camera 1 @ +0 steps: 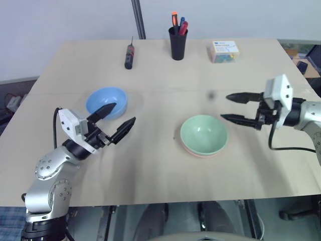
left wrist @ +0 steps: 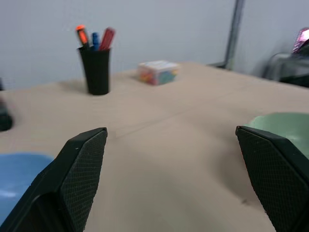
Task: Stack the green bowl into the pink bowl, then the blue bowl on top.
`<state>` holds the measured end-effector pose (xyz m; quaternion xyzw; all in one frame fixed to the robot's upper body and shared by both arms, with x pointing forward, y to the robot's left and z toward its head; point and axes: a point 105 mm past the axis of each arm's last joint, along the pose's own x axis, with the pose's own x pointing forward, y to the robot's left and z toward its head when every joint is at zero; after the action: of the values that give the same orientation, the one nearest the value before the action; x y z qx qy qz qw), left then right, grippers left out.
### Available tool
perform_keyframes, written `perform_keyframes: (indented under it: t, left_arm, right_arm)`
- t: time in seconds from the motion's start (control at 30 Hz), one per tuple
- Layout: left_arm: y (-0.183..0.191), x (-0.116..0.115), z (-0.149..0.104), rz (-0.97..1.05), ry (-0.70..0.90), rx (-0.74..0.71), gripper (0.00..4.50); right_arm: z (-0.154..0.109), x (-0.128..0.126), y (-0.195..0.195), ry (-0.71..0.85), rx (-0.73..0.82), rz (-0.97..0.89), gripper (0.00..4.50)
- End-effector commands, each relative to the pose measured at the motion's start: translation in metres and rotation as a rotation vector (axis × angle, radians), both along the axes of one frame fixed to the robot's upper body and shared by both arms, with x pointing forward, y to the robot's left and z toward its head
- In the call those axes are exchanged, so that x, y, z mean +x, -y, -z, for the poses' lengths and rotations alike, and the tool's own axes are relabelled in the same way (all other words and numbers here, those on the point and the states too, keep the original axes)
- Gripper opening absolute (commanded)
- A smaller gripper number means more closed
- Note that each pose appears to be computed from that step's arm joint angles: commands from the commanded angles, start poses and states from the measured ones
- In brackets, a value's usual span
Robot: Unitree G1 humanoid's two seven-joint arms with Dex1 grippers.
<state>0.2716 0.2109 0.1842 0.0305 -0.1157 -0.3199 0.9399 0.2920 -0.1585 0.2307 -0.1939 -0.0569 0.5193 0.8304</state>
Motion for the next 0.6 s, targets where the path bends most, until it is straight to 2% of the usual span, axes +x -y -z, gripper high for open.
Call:
perform_keyframes:
  t: [0.03, 0.17, 0.3, 0.47, 0.6]
  left_arm:
    - [-0.009, -0.005, -0.009, -0.036, 0.029, 0.033, 4.5]
    - [-0.013, -0.008, -0.008, -0.058, 0.034, 0.039, 4.5]
    - [-0.025, -0.002, -0.01, -0.132, 0.03, 0.054, 4.5]
    - [-0.075, 0.029, -0.004, -0.374, -0.111, 0.242, 4.5]
    - [-0.098, 0.046, -0.001, -0.449, -0.197, 0.341, 4.5]
  right_arm:
    - [0.009, -0.002, 0.035, 0.003, 0.057, 0.029, 2.88]
    - [0.025, -0.002, 0.053, -0.033, 0.08, 0.046, 2.88]
    - [0.028, 0.001, 0.061, -0.026, 0.108, 0.056, 2.88]
    - [0.024, -0.004, 0.058, -0.001, 0.118, -0.013, 2.88]
    - [0.015, -0.008, 0.048, 0.047, 0.126, -0.077, 2.88]
